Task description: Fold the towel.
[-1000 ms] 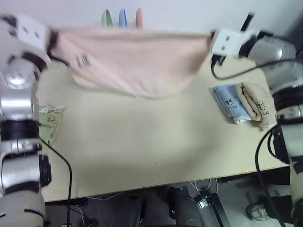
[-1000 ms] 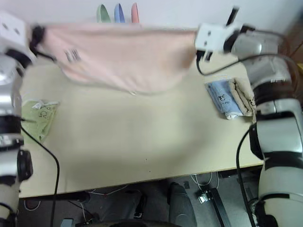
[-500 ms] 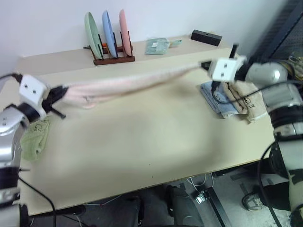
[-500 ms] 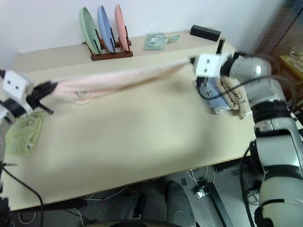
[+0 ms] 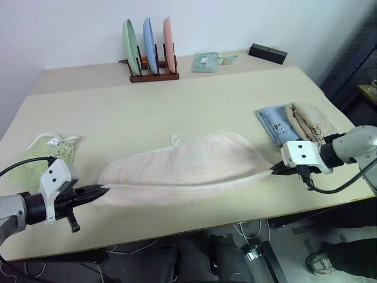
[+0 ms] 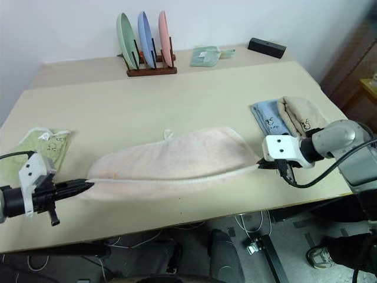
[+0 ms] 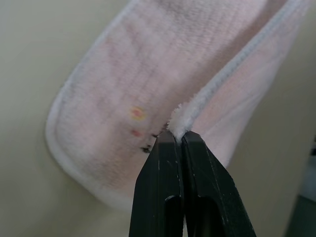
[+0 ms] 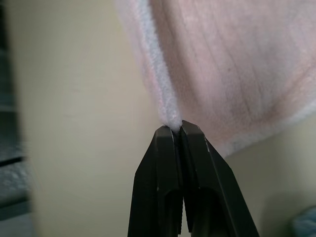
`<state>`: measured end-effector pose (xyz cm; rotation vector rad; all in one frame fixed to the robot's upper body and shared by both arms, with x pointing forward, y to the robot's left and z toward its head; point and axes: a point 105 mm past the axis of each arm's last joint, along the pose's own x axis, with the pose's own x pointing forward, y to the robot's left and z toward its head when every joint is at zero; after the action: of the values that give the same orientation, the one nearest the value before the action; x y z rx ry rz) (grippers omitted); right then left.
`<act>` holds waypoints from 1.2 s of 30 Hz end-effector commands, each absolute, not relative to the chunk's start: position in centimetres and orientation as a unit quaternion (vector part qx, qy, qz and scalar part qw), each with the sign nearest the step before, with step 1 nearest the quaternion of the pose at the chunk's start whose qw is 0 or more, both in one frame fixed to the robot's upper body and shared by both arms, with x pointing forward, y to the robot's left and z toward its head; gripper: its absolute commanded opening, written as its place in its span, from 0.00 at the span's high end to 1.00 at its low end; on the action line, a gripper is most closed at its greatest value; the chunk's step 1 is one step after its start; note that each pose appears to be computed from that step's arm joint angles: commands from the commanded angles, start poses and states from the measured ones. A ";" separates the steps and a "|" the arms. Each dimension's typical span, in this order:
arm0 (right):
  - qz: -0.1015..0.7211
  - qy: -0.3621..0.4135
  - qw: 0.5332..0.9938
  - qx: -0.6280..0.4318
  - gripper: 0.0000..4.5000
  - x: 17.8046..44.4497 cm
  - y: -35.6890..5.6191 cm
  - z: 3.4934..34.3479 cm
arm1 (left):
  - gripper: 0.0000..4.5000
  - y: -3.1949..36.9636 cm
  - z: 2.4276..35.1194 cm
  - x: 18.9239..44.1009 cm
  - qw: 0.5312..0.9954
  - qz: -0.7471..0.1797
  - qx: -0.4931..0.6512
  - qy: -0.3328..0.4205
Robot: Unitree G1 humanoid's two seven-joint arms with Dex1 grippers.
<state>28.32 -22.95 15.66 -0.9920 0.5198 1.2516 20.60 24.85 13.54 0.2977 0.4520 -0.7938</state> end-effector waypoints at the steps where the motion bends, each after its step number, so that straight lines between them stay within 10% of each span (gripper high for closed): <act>1: 0.533 0.182 0.688 -0.458 0.98 29.2 -22.4 17.7 | 1.00 24.8 13.7 20.9 0.897 -0.363 0.152 0.203; 19: 0.401 0.043 0.756 -0.515 0.98 40.5 -20.1 18.7 | 1.00 28.9 12.8 27.8 0.960 -0.203 0.149 0.125; 29: 0.388 0.029 0.764 -0.514 0.98 42.3 -18.9 18.1 | 1.00 29.0 11.5 28.4 0.960 -0.202 0.131 0.142; 36: 0.341 0.028 0.762 -0.550 0.38 42.6 -21.0 19.3 | 0.38 29.6 11.1 28.2 0.963 -0.178 0.129 0.156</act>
<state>42.24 -20.29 16.44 -1.1403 0.1311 0.8093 28.00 29.04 9.97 0.2312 0.3497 -0.3969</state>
